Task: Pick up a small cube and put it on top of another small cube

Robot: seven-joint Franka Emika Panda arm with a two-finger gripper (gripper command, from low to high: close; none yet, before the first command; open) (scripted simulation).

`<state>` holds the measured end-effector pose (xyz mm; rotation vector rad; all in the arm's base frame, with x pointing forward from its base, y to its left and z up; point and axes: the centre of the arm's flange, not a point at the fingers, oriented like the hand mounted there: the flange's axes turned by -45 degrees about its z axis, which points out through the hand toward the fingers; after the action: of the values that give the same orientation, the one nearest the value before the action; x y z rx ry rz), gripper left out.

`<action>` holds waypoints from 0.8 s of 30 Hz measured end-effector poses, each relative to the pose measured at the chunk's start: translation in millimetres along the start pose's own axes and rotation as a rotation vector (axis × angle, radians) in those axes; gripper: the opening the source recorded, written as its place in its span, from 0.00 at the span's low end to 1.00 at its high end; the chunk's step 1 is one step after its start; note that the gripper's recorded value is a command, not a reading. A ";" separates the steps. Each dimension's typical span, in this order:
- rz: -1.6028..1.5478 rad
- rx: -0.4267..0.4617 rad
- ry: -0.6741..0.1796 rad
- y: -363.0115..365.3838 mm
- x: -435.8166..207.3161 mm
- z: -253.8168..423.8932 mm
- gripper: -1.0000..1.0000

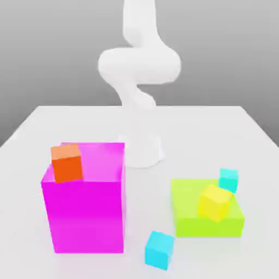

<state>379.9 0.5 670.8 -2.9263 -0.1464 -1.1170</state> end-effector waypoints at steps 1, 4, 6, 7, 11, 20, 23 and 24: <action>-0.042 0.018 -0.030 -0.4 -2.1 22.4 0.50; -0.164 0.070 -0.112 -4.4 -13.4 84.6 0.50; -0.243 0.104 -0.163 -8.8 -24.8 124.0 0.50; -0.283 0.121 -0.188 -11.3 -31.7 143.1 0.50; -0.443 0.188 -0.286 -23.2 -66.5 214.9 0.50; -0.816 0.337 -0.498 -50.2 -179.9 342.4 0.50; -0.939 0.384 -0.569 -52.8 -224.8 372.5 0.50; -0.979 0.399 -0.593 -52.6 -240.1 381.1 0.50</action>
<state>450.4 47.3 225.3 -2.6514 -1.6818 -0.0795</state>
